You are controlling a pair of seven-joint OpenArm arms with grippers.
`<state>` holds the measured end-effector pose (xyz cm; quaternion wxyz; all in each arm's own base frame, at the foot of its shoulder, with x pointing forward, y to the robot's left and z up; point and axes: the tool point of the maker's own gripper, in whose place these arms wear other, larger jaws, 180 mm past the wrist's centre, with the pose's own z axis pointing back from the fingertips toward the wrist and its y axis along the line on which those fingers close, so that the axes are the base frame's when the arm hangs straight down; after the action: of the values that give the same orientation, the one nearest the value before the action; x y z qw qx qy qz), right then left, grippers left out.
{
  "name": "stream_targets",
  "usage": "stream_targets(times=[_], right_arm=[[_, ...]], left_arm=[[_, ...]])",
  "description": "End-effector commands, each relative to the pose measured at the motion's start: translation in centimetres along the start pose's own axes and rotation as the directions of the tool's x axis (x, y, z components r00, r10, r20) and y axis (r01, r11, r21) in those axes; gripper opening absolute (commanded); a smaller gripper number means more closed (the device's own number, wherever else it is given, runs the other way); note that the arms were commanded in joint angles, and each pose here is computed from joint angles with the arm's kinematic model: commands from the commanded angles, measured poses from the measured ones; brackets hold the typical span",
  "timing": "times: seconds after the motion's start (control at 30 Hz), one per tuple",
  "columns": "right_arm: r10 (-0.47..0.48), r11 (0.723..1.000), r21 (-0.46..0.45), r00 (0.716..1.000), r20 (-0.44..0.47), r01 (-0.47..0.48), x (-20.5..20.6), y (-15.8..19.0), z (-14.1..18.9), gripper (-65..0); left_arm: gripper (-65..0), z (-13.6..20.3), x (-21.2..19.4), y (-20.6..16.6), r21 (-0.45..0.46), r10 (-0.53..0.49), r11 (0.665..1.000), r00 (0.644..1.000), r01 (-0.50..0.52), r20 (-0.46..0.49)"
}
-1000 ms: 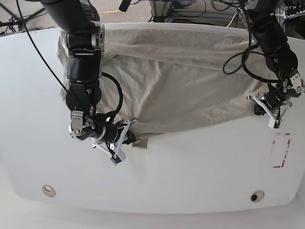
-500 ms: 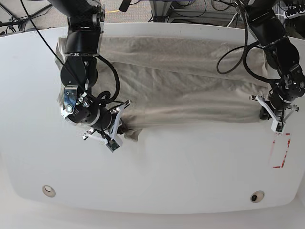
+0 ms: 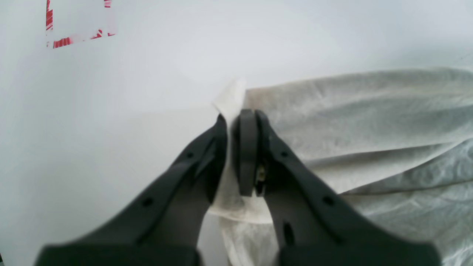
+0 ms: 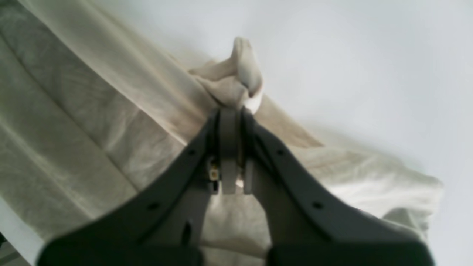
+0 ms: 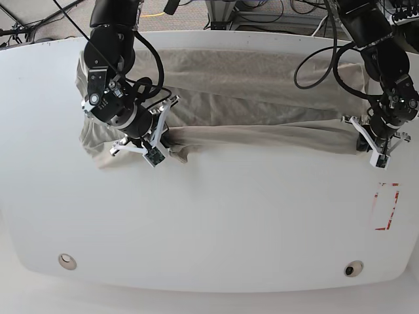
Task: Fold the T-shirt properly
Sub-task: 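Lift the hem with both grippers and fold it toward the collar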
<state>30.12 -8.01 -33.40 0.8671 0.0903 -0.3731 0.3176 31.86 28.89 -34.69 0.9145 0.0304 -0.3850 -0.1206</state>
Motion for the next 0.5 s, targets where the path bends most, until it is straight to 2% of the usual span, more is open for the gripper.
stream_targets(times=[0.0, 0.13, 0.23, 0.4, 0.47], right_arm=[[0.001, 1.000, 0.000, 0.999, 0.032, -0.001, 0.5, 0.2, 0.5, -63.3], [-0.031, 0.999, 0.013, 1.000, 0.005, 0.031, -1.1, 0.8, 0.5, -57.7], [-0.093, 0.996, -0.013, 0.996, 0.002, 0.093, -1.9, 0.4, 0.8, -47.6], [-0.177, 0.979, -0.102, 0.984, 0.015, 0.177, -3.2, -2.8, 2.2, -30.0], [-0.200, 0.969, -0.144, 0.979, 0.027, 0.202, -3.4, -4.4, 2.8, -26.3]], left_arm=[[-63.7, 0.9, 1.0, 0.6, 0.021, -0.027, 0.999, 0.999, 0.026, 0.039], [-63.3, 1.0, -0.5, 0.2, 0.012, -0.029, 1.000, 1.000, 0.029, 0.006], [-63.3, 1.1, -1.6, 0.3, 0.011, -0.036, 0.999, 0.999, 0.036, -0.022], [-63.3, 1.0, -2.2, -0.4, -0.008, -0.055, 0.998, 0.998, 0.055, -0.041], [-63.3, 1.1, -2.7, -0.5, -0.011, -0.055, 0.998, 0.997, 0.054, -0.052]])
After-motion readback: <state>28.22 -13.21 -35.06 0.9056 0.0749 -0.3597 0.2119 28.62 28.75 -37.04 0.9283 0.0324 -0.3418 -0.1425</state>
